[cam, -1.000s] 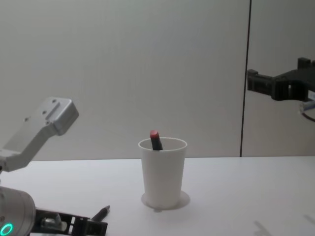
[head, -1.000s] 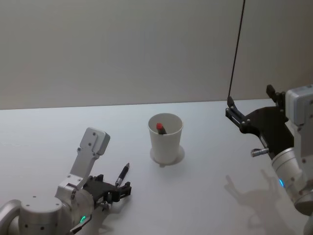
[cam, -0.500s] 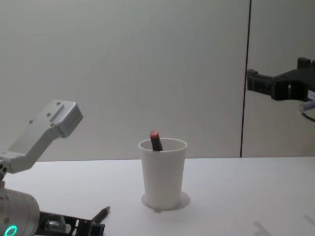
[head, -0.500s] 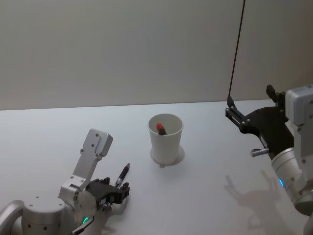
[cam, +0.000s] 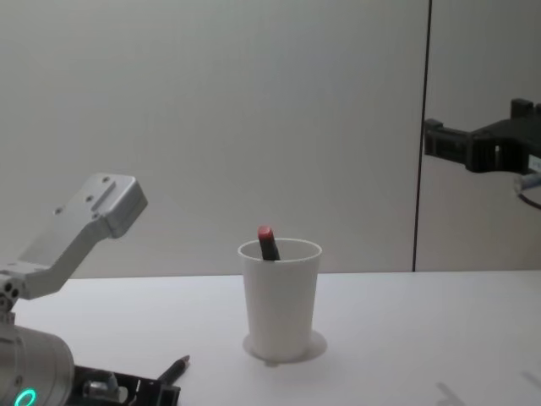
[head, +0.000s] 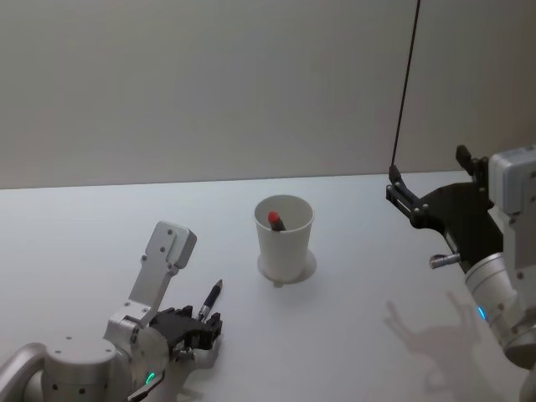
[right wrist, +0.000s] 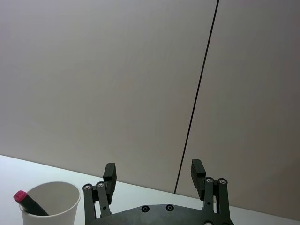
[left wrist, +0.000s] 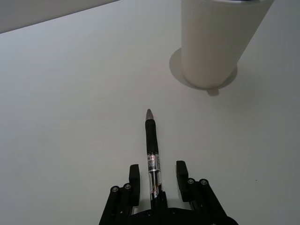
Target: Place the pen into the pen holder.
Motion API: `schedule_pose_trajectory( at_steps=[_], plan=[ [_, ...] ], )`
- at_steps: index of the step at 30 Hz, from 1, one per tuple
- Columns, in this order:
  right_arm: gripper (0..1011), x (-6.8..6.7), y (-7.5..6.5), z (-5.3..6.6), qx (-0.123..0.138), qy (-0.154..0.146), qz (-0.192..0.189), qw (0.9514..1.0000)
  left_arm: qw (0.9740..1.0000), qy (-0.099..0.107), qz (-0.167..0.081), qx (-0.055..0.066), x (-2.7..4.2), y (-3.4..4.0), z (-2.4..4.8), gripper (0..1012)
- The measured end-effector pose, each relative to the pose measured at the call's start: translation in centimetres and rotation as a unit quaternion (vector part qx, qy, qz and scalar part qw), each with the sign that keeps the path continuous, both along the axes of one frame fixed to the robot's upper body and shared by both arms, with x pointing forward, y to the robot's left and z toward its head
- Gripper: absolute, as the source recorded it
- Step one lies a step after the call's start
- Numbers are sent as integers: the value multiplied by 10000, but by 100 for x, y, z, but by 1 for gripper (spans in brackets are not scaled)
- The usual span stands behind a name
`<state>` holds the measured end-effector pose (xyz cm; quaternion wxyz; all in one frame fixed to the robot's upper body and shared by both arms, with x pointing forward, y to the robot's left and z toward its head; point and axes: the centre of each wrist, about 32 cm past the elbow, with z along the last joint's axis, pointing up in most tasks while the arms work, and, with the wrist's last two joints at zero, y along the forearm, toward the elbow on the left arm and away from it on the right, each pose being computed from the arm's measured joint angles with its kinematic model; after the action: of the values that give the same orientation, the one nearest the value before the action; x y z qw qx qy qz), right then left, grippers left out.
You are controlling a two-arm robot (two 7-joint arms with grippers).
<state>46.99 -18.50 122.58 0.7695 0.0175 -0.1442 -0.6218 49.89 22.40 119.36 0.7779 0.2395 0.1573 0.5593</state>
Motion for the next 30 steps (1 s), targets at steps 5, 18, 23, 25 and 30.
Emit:
schedule_pose_trajectory(
  at_steps=[5,18,23,25,30],
  plan=[
    [1001,0,0,0,0,0,-1,10000,10000,-23,-16,14,-16,-20,14,460],
    [1001,0,0,0,0,0,0,10000,10000,-63,-59,27,-48,-52,60,127],
    [1002,0,0,0,0,0,-1,10000,10000,-50,-71,39,-55,-59,67,127],
    [1001,0,0,0,0,0,0,10000,10000,-49,-76,38,-57,-62,70,126],
    [1001,0,0,0,0,0,-1,10000,9999,-60,-83,36,-64,-68,77,126]
  ],
)
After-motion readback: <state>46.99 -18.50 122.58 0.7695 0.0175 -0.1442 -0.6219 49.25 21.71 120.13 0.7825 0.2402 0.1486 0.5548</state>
